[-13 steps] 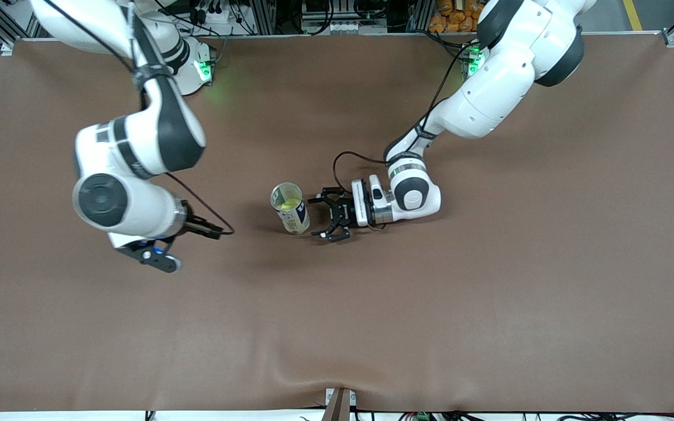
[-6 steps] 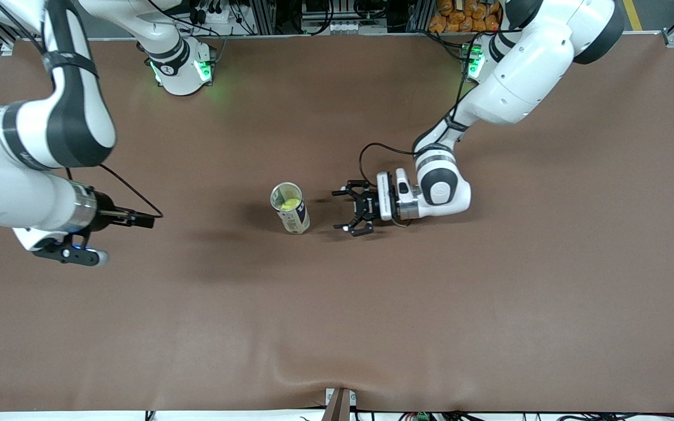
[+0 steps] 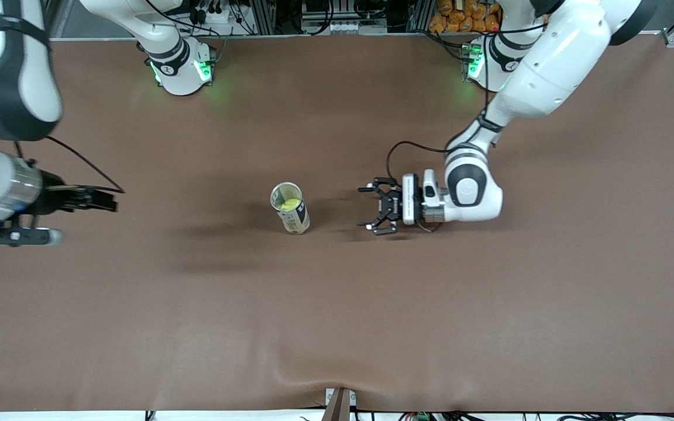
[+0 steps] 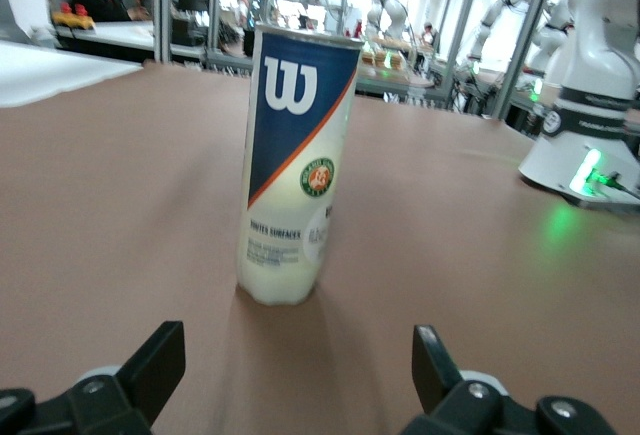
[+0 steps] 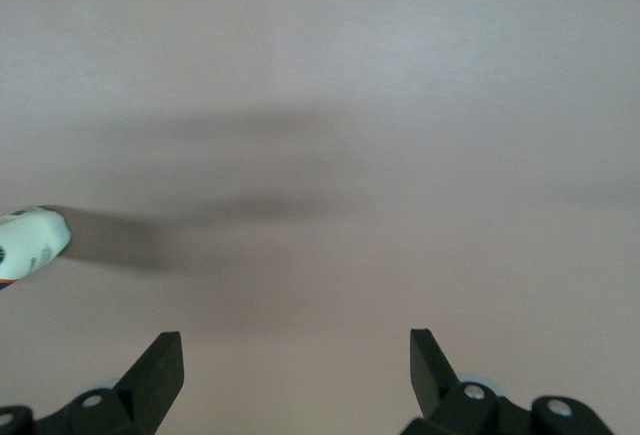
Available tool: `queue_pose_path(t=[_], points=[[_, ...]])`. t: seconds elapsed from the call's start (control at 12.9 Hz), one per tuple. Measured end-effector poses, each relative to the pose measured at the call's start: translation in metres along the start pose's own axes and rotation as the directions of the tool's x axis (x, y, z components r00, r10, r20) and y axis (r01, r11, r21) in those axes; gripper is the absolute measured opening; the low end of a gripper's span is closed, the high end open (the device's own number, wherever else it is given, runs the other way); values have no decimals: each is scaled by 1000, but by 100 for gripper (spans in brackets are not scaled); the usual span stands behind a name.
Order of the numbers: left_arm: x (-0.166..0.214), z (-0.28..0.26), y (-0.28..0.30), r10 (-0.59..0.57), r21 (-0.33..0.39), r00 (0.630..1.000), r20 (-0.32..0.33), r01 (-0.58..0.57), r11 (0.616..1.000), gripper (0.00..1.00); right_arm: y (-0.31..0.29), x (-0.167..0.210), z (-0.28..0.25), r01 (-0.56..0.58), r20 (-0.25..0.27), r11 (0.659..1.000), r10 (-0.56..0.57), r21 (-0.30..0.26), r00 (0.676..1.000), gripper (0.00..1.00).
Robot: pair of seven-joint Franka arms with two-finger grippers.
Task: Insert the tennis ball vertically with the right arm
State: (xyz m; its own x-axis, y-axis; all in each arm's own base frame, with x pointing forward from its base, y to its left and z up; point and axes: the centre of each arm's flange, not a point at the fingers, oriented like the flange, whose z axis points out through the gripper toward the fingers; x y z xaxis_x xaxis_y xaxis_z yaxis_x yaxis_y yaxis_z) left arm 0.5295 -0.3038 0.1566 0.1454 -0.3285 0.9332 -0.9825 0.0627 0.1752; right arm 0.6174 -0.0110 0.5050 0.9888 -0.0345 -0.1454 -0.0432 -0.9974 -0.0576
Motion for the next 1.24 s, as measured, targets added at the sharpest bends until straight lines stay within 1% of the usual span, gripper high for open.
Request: queue_pose_path(t=[0.15,0.31,0.39,0.62,0.77,0.85,0.93,1.01,1.08,1.24], points=[[13,-42,-12,-27,-45,995,97,31,998,100,58,-5,-10,-43,-14,999,44,15,999,100],[17,-85,-21,-51,-86,984,172,66,994,100,84,-20,-22,-64,0,998,64,26,998,100],[17,-104,-24,-57,-103,978,200,79,992,100,82,-29,-33,-62,7,998,62,29,998,100],[18,-144,-35,-68,-139,957,281,111,984,100,67,-71,-81,-27,-3,999,27,27,1000,100],[28,-164,-45,-80,-153,935,345,140,978,100,60,-101,-109,-13,-9,999,13,29,1000,100],[35,-173,-49,-92,-150,921,379,159,976,100,54,-110,-117,-10,-12,1000,11,28,1000,100],[42,-181,-53,-111,-137,899,423,185,973,100,47,-114,-121,-27,-8,999,28,27,1000,100],[51,-188,-54,-139,-114,869,476,217,969,100,37,-117,-122,-56,1,998,56,25,998,100],[64,-196,-53,-174,-84,835,522,253,964,100,27,-117,-122,-67,3,998,67,21,998,100],[91,-212,-45,-266,-8,764,588,334,943,100,17,-116,-122,-63,-1,998,63,11,998,100]])
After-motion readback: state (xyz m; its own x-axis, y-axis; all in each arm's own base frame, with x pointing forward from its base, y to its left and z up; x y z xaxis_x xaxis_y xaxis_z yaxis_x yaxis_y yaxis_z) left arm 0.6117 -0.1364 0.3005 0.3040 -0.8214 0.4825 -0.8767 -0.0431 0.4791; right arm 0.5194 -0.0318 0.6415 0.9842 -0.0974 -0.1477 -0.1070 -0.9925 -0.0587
